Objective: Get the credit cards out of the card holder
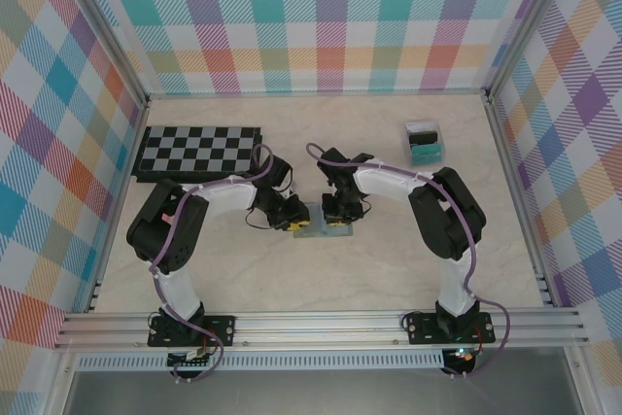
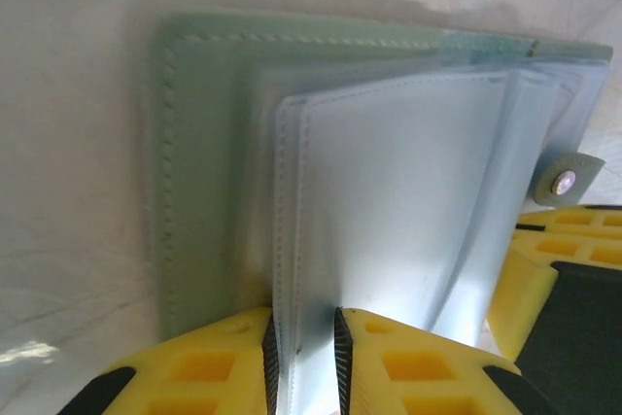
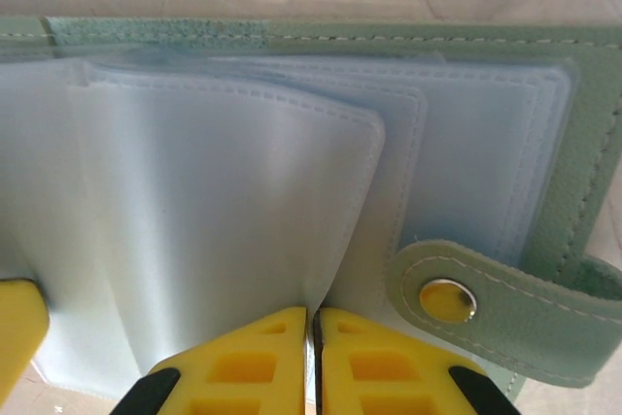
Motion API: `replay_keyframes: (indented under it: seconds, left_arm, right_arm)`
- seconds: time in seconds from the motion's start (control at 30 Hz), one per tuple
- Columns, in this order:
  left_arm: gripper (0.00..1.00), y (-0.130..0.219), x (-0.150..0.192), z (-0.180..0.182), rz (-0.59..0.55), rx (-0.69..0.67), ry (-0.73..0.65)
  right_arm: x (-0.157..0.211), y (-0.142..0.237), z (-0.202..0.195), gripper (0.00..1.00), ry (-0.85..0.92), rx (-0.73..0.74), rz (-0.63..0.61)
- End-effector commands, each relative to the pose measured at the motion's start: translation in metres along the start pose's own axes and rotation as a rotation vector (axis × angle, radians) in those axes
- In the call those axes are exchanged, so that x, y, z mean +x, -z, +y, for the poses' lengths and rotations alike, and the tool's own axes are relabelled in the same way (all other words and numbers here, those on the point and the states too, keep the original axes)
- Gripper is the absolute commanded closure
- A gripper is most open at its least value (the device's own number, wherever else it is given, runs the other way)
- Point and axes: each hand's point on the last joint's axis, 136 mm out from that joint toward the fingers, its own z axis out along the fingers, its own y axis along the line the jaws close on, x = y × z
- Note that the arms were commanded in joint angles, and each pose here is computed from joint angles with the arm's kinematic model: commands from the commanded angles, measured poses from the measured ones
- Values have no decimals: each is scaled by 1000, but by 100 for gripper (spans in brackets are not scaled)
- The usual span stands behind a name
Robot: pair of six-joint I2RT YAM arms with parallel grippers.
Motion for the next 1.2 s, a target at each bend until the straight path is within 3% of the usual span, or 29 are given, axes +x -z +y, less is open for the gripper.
replay_keyframes:
  seconds: [0.0,0.23,0.47,0.7,0.9,1.17]
  left_arm:
    - [78,-1,2,-23,20,68,-58]
    - [84,6,1,-30,0,91,-81]
    - [100,15,0,-22,-36,30,-96]
    - [100,39,2,1,-51,-129,-140]
    - [100,47,2,-10,-47,-98,-154]
    - [66,42,7,-52,3,125,-138]
  right_arm:
    - [11,-17,-5,89,-16,16,52]
    - [10,-14,-2,89,-13,6,44]
    - [7,11,5,88,-10,-26,-13]
    - [14,47,23,64,13,-165,-78]
    - [14,63,22,55,4,-170,-118]
    - [7,75,10,52,-56,-124,-196]
